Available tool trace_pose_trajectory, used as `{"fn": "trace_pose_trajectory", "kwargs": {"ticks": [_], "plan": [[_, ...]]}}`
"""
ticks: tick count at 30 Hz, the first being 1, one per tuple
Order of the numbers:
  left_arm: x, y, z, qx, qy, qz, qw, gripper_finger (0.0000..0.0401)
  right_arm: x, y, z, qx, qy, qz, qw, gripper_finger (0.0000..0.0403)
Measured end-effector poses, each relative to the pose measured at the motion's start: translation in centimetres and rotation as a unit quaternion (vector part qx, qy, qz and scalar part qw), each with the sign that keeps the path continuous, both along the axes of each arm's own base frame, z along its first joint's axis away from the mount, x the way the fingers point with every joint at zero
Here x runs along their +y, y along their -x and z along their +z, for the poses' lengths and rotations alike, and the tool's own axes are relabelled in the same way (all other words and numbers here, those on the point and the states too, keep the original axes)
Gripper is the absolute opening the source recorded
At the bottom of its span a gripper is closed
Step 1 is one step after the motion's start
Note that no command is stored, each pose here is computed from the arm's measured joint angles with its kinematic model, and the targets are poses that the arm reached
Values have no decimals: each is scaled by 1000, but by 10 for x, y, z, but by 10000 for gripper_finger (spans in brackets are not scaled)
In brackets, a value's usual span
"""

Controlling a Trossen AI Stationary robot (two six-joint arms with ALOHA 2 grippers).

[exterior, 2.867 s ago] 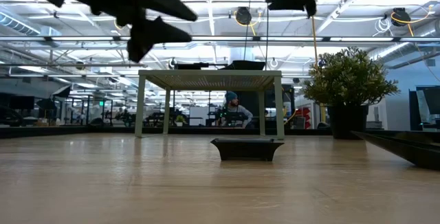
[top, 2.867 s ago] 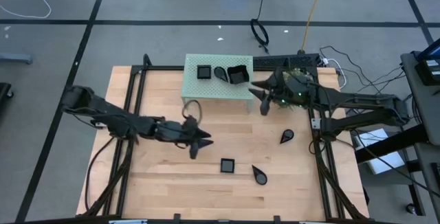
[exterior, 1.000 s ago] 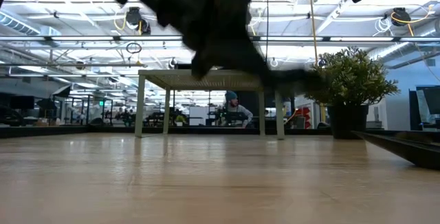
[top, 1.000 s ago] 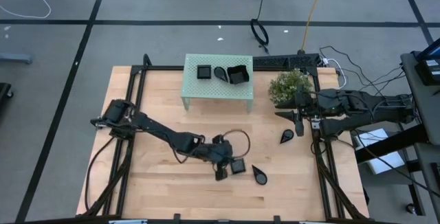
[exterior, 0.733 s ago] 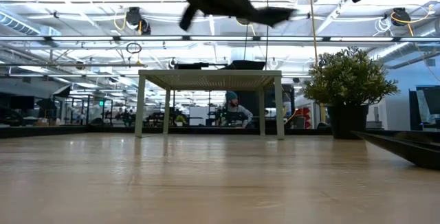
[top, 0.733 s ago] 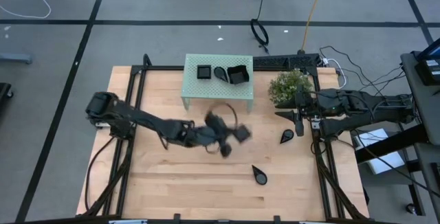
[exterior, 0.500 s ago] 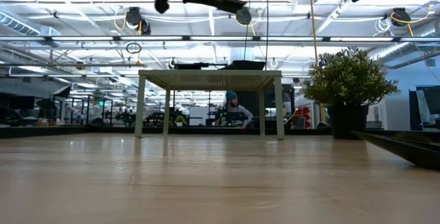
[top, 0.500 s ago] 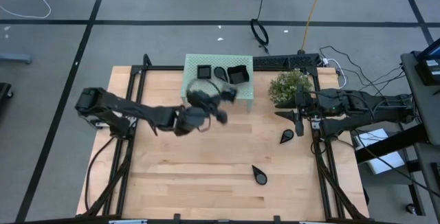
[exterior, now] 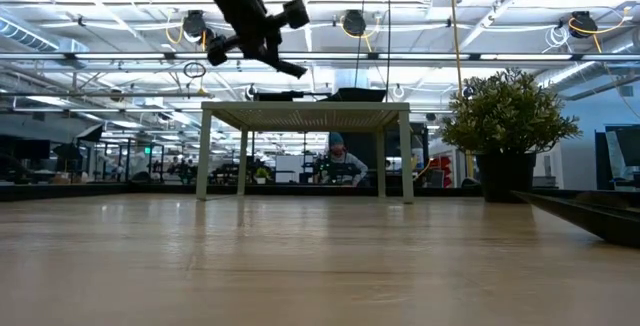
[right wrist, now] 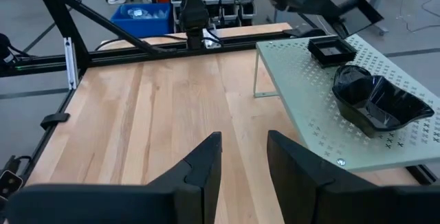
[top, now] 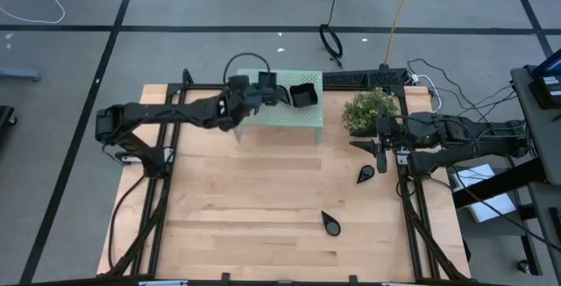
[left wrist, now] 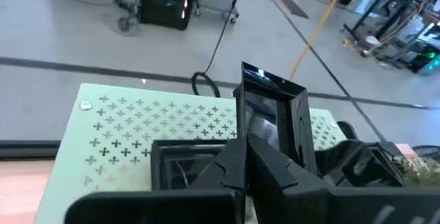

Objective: Pick & Place Mini shaped plates
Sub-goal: Stack the black square plate on top of the other black square plate on the shelf

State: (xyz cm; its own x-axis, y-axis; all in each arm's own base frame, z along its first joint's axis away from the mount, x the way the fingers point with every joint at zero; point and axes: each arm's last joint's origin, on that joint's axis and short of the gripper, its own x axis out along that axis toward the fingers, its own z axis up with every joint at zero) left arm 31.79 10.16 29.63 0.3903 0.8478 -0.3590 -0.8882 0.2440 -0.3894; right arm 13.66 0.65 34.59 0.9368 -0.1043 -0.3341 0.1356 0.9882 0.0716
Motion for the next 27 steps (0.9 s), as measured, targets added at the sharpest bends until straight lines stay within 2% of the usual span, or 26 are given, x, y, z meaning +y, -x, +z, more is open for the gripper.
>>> {"fn": "trace_pose_trajectory", "kwargs": {"ticks": [7, 10, 22, 27], "plan": [[20, 8, -6, 41, 38, -34, 998, 9, -1, 0, 0, 0, 11, -22, 1000, 105], [21, 12, -10, 56, 52, -29, 997, 10, -2, 0, 0, -1, 14, -32, 999, 105], [24, 14, -12, 66, 57, -23, 996, 4, -2, 0, 0, 1, 16, -36, 999, 105], [24, 14, -12, 66, 59, -26, 996, 17, -2, 0, 0, 1, 16, -36, 999, 105]]}}
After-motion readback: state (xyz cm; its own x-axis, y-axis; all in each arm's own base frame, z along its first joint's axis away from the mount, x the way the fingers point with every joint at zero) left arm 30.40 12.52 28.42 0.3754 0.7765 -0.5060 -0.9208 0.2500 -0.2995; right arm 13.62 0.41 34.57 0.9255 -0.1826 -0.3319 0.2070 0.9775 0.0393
